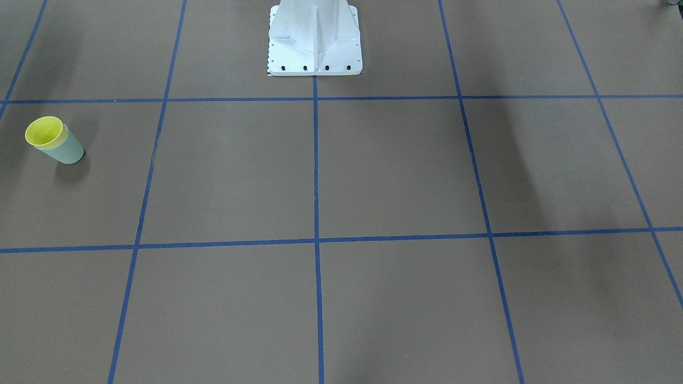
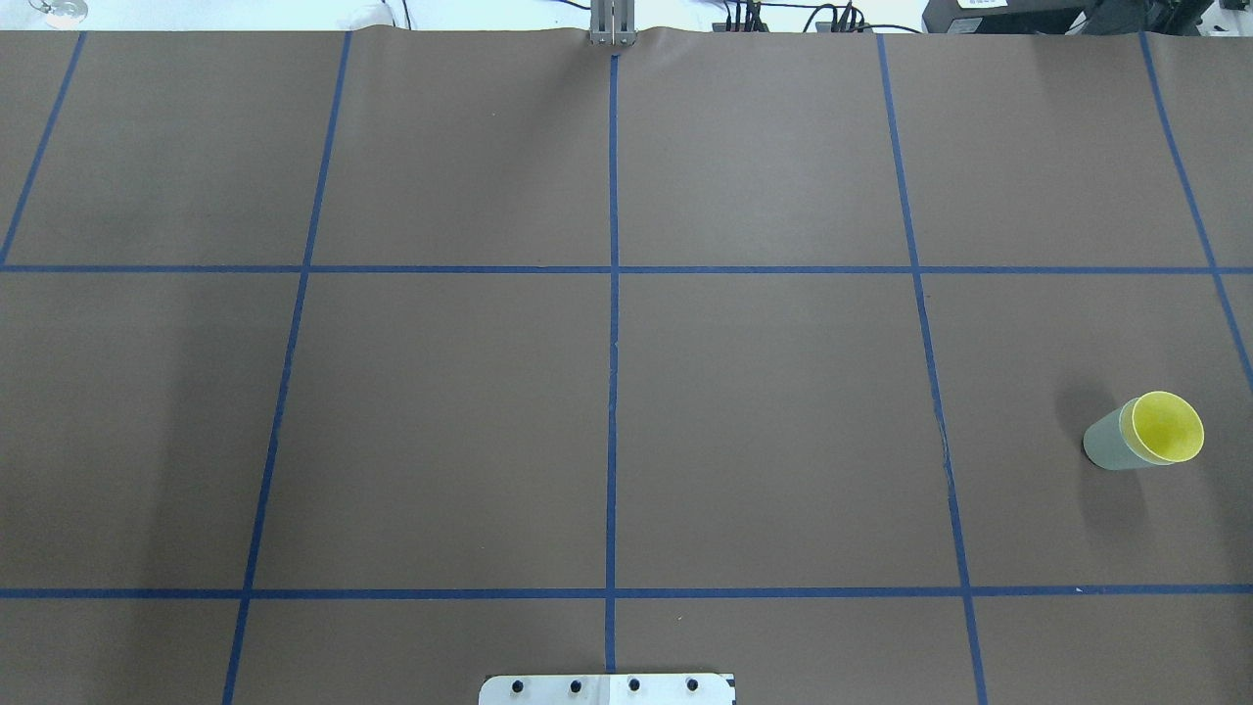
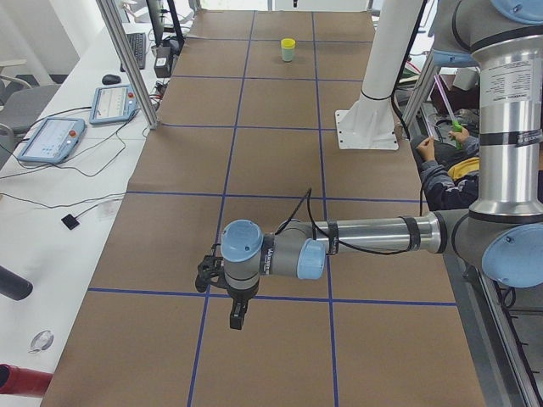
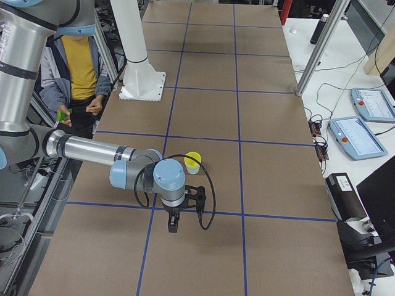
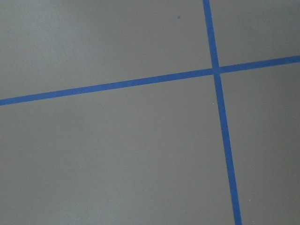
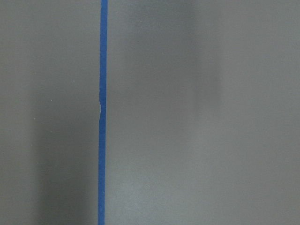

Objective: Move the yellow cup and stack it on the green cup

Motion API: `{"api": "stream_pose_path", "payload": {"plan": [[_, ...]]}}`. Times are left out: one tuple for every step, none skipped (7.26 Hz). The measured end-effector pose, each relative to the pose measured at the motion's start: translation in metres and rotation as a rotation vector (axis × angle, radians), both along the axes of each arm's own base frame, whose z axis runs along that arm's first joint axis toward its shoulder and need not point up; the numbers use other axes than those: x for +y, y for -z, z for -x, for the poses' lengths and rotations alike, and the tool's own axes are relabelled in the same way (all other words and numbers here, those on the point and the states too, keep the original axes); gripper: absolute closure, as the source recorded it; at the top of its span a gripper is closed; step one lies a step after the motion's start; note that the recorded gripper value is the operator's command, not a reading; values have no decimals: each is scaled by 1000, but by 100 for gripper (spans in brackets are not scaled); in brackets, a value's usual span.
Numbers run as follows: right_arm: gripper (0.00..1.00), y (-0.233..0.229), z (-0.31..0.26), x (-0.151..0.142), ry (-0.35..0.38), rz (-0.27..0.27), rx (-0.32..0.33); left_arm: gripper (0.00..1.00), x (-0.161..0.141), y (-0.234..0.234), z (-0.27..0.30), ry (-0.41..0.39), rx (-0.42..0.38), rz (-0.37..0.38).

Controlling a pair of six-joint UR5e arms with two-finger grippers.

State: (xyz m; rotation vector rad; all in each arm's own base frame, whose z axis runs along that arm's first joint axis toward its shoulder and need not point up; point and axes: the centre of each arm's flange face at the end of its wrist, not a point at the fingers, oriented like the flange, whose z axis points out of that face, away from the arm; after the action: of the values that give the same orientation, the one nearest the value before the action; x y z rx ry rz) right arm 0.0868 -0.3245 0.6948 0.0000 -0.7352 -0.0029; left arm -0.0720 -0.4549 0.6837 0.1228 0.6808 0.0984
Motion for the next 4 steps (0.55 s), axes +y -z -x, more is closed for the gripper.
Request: {"api": "stream_pose_path", "payload": {"plan": [[0,0,0,0,0,1,0,0,0,1,0,0,-1,-2],[0,-1,0,0,0,3,0,0,-1,3,0,0,-1,-5],[0,-3,0,1,0,5,0,0,-1,4,0,-1,0,-9],[0,-4,0,1,0,8,0,0,-1,6,0,-1,2,-12]]}}
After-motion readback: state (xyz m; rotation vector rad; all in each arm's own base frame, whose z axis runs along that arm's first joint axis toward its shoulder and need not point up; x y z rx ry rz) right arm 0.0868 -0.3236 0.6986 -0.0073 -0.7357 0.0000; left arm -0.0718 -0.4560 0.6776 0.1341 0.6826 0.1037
